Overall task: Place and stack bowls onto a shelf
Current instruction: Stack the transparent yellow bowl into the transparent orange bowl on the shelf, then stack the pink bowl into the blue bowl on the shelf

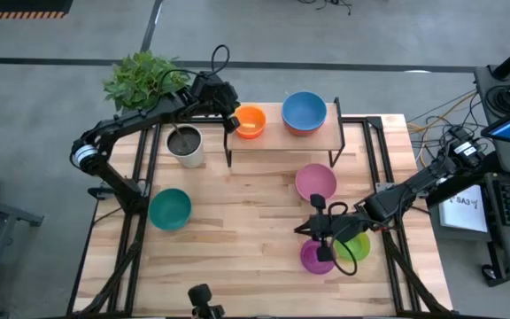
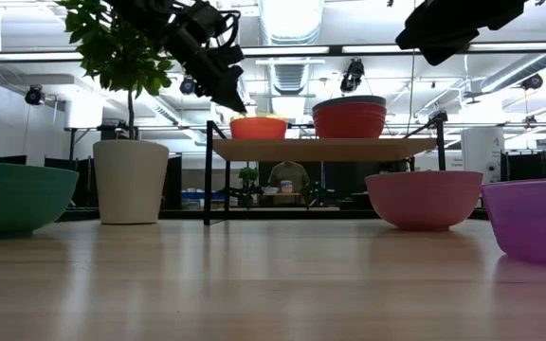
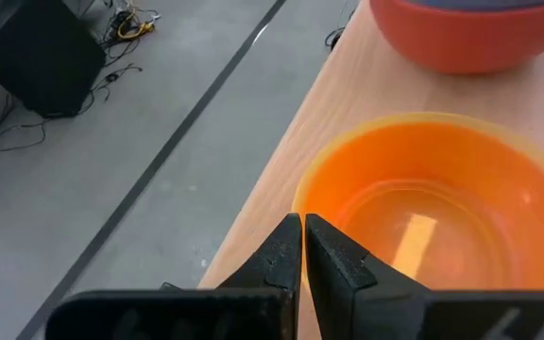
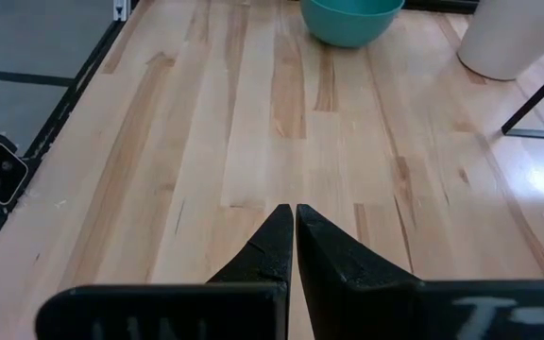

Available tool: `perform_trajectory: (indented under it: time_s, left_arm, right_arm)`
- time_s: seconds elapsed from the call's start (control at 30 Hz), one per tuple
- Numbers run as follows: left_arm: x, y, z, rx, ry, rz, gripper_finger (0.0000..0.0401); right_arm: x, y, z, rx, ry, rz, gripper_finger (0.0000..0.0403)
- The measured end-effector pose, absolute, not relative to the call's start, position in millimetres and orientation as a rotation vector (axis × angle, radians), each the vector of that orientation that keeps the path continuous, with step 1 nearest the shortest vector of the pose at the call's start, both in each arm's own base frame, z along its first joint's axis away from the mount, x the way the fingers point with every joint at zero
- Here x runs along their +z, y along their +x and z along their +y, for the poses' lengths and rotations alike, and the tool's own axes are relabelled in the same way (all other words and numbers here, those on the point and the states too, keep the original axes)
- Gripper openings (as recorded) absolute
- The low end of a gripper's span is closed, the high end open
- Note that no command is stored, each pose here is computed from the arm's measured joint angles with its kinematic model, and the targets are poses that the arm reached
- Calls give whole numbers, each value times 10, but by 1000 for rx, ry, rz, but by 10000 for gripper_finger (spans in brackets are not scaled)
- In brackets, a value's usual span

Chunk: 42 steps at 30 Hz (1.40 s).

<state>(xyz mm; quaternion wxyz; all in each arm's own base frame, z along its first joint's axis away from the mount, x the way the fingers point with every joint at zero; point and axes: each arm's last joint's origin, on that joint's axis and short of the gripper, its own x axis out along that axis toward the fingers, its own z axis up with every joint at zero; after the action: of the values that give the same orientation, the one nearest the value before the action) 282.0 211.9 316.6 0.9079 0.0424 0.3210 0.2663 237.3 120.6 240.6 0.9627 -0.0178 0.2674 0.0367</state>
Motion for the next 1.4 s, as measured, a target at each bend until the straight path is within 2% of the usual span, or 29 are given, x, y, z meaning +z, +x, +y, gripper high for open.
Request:
perform_trajectory:
  time_s: [0.2,0.47,0.67,0.9,1.17,1.4]
  left_arm:
    - [3318,2878,1850,464,94,602,1]
    - [3515,2920,1145,250,149,563,1]
    - [3406,2735,643,122,168,527,1]
    - [3180,2400,242,32,115,380,1]
    - [3027,2072,122,125,100,248,1]
    - [2947,1899,146,238,102,227,1]
  right_arm:
    - [2407,2374,1197,35,-18,535,9]
    - [2408,2374,1179,-44,44,521,9]
    - [2403,2426,1050,-139,117,515,9]
    - [2293,2472,692,-257,251,651,9]
    - [2209,2484,215,-415,390,756,9]
    - [2313,2526,54,-397,501,822,9]
